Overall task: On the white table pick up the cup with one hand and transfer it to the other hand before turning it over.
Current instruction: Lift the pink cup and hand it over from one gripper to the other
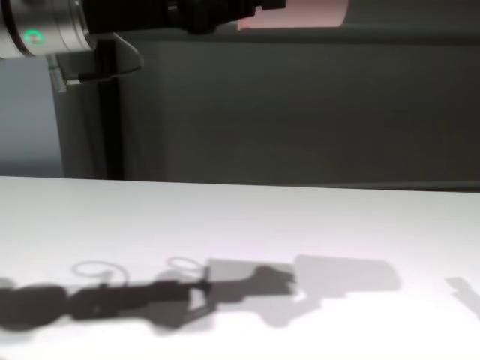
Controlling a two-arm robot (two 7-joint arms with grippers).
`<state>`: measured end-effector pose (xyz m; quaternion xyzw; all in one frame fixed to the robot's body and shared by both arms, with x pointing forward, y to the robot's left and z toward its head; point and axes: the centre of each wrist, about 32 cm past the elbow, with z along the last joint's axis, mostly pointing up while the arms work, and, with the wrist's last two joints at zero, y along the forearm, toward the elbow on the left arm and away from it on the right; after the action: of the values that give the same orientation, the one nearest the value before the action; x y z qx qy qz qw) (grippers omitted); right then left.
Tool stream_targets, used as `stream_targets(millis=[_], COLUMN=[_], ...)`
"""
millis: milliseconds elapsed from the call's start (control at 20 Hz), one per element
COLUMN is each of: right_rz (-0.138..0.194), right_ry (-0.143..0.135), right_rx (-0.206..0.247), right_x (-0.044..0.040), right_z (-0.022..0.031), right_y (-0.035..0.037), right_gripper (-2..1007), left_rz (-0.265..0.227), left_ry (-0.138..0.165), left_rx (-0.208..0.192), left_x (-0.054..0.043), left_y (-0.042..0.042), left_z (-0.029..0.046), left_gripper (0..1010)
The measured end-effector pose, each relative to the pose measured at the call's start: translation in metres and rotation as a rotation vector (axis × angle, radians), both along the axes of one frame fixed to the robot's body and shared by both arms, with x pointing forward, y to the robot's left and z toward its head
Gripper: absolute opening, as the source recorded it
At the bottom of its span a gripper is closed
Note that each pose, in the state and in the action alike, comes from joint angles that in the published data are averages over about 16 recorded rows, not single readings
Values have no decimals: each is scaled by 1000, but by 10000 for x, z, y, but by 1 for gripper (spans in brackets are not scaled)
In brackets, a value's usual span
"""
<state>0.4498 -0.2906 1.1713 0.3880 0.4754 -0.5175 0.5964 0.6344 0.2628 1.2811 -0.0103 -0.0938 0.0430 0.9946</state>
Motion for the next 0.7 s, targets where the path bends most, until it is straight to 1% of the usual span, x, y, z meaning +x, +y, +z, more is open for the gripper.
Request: stream_targets(millis=[300, 700], right_rz=[54, 109], right_ry=[0, -9], right_rx=[96, 195], right_x=[37, 72], right_z=[40, 76], right_y=[-47, -48], right_gripper=[1000, 1000], left_rz=[0, 0], left_ry=[0, 0], left_rx=[0, 0], left_x=[0, 0], left_y=[0, 0], left_z=[0, 0], left_gripper=[52, 52])
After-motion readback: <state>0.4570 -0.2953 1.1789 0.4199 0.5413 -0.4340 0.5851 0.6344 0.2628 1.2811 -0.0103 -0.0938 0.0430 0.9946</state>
